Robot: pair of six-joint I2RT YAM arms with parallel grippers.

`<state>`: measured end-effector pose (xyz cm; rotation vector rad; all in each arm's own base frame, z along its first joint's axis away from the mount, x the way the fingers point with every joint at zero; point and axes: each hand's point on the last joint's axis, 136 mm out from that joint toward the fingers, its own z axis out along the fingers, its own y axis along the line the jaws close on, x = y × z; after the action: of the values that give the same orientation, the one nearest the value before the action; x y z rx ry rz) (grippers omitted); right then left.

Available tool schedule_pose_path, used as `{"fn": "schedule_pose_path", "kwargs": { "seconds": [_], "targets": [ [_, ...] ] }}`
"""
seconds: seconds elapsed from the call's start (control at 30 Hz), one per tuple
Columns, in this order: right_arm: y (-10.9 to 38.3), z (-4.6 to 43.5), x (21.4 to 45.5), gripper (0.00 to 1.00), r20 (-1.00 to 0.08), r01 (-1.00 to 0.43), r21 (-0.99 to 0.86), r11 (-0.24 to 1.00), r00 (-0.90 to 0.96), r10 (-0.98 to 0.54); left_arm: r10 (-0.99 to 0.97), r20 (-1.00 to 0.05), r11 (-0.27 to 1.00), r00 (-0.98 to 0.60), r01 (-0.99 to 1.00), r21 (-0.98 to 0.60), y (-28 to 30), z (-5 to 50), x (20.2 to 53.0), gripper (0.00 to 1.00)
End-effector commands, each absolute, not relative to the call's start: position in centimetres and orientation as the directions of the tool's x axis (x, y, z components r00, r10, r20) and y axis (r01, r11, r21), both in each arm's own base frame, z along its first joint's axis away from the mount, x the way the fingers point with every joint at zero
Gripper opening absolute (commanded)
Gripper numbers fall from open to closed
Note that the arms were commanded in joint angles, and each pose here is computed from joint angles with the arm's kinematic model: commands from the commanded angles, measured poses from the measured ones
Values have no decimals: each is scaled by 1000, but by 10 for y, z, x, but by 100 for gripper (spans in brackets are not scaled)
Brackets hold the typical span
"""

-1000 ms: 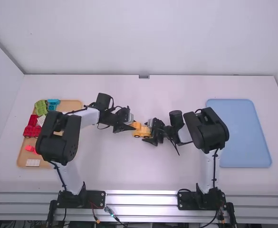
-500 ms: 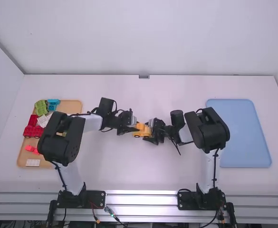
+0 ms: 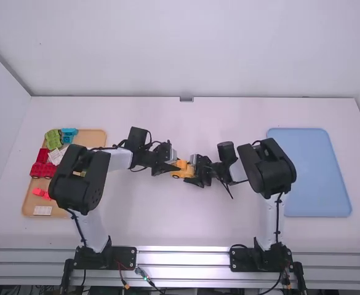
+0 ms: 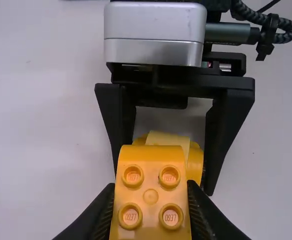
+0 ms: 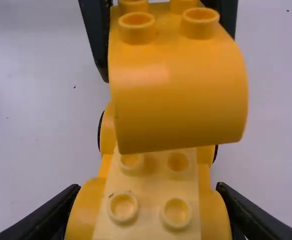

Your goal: Assemble lego blocks to make yellow taxi

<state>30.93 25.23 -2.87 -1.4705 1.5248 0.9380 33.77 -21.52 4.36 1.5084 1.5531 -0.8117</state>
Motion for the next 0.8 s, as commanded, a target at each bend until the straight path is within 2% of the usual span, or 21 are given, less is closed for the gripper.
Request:
{"fn": "schedule_pose_path", "kwargs": {
  "seconds": [0.0, 0.23, 0.47, 0.67, 0.73, 0.77],
  "targets": [
    [255, -28, 311, 68, -919, -999, -43, 24, 30, -394, 459, -888, 69, 31, 995, 70, -218, 46, 332, 2],
    [255, -27, 312, 67, -918, -998, -54, 22, 41, -394, 423, -904, 30, 60, 996, 80, -221, 50, 326, 2],
    [255, -28, 304, 75, -918, -996, -89, -26, 92, -385, 433, -901, 34, 32, 998, 52, -220, 47, 323, 2],
    [254, -29, 305, 76, -917, -996, -89, -30, 93, -389, 440, -898, 32, 16, 999, 34, -220, 45, 320, 2],
    [256, -26, 308, 91, -921, -998, -62, -12, 62, -384, 459, -888, 34, 21, 999, 41, -221, 41, 320, 2],
    [256, -25, 310, 92, -922, -999, -52, -5, 50, -383, 475, -880, 41, 24, 998, 49, -221, 39, 322, 2]
  ]
}}
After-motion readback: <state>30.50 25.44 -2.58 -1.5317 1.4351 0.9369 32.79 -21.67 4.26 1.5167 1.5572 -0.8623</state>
